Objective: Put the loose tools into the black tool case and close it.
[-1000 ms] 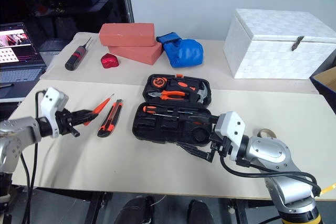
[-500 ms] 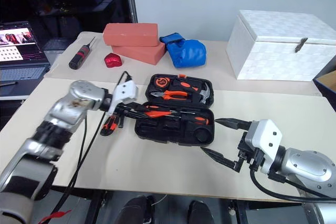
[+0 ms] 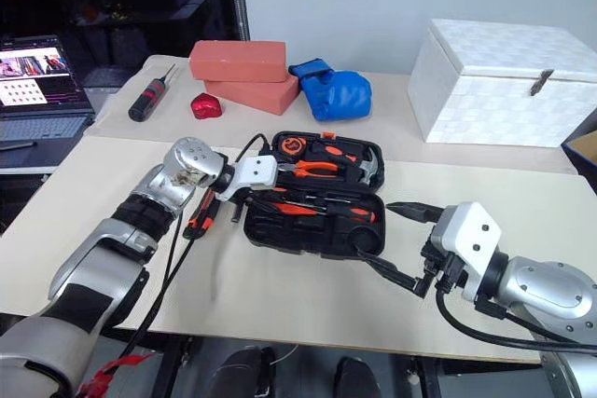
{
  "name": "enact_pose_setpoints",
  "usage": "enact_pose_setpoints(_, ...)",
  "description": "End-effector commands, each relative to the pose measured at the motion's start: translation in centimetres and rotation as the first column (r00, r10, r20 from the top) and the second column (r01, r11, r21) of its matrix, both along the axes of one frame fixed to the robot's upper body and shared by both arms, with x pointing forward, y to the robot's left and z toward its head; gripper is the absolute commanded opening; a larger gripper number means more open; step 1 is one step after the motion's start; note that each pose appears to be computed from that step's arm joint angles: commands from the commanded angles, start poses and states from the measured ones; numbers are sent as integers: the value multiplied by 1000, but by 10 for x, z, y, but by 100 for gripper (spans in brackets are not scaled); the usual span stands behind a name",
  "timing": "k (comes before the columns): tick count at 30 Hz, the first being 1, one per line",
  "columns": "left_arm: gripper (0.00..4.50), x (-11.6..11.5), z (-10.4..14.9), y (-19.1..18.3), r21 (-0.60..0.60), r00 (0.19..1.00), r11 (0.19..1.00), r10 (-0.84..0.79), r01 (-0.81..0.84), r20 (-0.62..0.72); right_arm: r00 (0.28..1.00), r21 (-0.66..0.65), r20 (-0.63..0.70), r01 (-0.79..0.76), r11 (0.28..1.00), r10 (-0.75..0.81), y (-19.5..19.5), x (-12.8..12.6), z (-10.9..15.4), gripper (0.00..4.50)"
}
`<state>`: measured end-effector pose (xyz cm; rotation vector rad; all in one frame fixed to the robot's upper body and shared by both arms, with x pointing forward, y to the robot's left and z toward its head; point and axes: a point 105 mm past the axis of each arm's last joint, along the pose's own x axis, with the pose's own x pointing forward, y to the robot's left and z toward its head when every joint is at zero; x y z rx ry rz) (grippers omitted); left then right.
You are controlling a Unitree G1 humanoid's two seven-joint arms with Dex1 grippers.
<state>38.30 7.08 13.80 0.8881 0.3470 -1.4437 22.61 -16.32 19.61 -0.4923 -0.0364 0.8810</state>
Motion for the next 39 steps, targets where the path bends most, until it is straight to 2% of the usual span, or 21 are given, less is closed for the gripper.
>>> enact_pose_setpoints(1,93,4,6,-1,14,1000,1000,-2,2,23,999,-10,35,-22,1000,22,7,-5,9,450)
enact_pose_setpoints(2,143,5,8,-1,7,1000,1000,3,-3,24,999,-11,34,-20,1000,20,7,-5,8,450)
enact_pose_setpoints(3,166,4,10,1,8,1000,1000,-10,10,20,999,-12,34,-18,1000,19,7,-5,8,450)
enact_pose_setpoints(9,378,5,26,9,-52,999,999,2,0,40,999,-12,32,-18,1000,19,6,-5,8,450)
enact_pose_setpoints(10,378,4,30,10,-80,1000,997,3,-1,29,999,-11,32,-20,1000,20,6,-4,8,450)
enact_pose_setpoints(13,318,5,42,7,-192,998,980,57,-59,-15,999,-6,34,-26,1000,26,7,-2,7,450)
enact_pose_setpoints(20,58,-1,40,-11,-346,984,924,131,-165,-119,999,1,40,-32,999,32,9,2,7,450)
enact_pose_setpoints(22,3,-1,42,-17,-396,976,895,159,-206,-148,999,2,39,-31,1000,31,8,2,7,450)
enact_pose_setpoints(26,3,-6,33,-30,-448,963,856,197,-259,-181,999,13,36,-22,1000,22,7,2,7,450)
enact_pose_setpoints(34,3,-20,-14,-36,-392,936,853,283,-345,-207,1000,15,25,-20,1000,20,7,2,4,450)
enact_pose_setpoints(39,3,-18,-34,-20,-363,900,824,386,-435,-202,1000,10,18,-18,1000,18,5,1,2,450)
